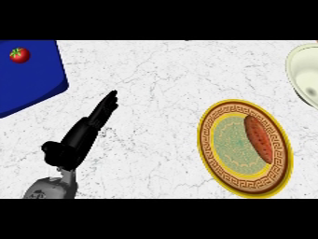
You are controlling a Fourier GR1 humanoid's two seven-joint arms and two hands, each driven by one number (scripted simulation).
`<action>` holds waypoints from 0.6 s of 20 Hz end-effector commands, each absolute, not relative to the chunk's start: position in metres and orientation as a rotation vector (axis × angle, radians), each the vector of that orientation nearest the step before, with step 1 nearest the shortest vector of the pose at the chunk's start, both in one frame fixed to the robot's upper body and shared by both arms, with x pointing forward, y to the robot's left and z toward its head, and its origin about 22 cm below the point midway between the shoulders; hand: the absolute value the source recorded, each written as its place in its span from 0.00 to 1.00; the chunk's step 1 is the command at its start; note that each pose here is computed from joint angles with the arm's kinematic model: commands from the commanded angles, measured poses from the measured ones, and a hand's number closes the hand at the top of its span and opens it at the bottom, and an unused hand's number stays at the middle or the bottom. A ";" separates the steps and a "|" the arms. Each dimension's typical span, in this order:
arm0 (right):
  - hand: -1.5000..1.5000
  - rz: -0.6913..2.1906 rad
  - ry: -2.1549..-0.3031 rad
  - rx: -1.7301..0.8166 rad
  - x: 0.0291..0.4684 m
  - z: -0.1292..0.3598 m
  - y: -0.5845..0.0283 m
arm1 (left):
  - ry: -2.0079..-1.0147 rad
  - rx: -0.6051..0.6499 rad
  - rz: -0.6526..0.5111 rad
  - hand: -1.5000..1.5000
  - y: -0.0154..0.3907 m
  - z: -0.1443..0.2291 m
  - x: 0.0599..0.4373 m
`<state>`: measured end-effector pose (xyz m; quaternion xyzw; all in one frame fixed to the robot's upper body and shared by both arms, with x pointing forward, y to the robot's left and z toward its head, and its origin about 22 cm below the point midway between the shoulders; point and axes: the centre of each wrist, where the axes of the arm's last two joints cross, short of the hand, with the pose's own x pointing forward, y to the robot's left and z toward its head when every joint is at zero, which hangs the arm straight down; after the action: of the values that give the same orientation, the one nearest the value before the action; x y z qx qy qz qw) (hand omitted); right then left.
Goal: Pick the pear from the plate and place it in the bowl
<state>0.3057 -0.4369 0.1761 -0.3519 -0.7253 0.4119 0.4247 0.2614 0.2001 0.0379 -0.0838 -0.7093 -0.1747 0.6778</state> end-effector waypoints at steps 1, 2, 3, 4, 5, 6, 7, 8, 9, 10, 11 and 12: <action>1.00 1.002 -1.843 -1.006 0.334 0.174 -0.447 | -1.586 -0.196 -0.406 0.50 0.189 0.034 0.270; 1.00 0.978 -1.829 -1.027 0.342 0.174 -0.454 | -1.608 -0.188 -0.417 0.50 0.193 0.039 0.268; 1.00 0.983 -1.829 -1.053 0.337 0.146 -0.457 | -1.603 -0.201 -0.394 0.50 0.210 0.038 0.273; 1.00 0.972 -1.841 -1.054 0.343 0.159 -0.465 | -1.597 -0.184 -0.393 0.50 0.207 0.041 0.278; 1.00 0.976 -1.802 -1.081 0.353 0.161 -0.462 | -1.595 -0.208 -0.400 0.50 0.187 0.026 0.256; 1.00 1.043 -1.758 -1.049 0.359 0.158 -0.460 | -1.588 -0.191 -0.401 0.50 0.205 0.041 0.270; 1.00 1.083 -1.679 -1.049 0.357 0.151 -0.465 | -1.621 -0.199 -0.401 0.50 0.189 0.052 0.267; 1.00 1.151 -1.591 -0.992 0.355 0.146 -0.465 | -1.616 -0.198 -0.437 0.50 0.191 0.036 0.272; 1.00 1.129 -1.516 -0.972 0.360 0.157 -0.467 | -1.594 -0.215 -0.430 0.50 0.196 0.027 0.262; 1.00 1.145 -1.467 -0.896 0.356 0.149 -0.474 | -1.608 -0.190 -0.421 0.50 0.194 0.040 0.273; 1.00 1.146 -1.432 -0.860 0.360 0.142 -0.470 | -1.612 -0.213 -0.436 0.50 0.191 0.039 0.274; 1.00 1.132 -1.400 -0.825 0.359 0.136 -0.475 | -1.603 -0.231 -0.428 0.50 0.190 0.029 0.265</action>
<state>0.3559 -0.4672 0.1482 -0.3810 -0.6391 0.4564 0.4879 0.2687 0.1935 0.0358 -0.0919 -0.7121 -0.1869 0.6705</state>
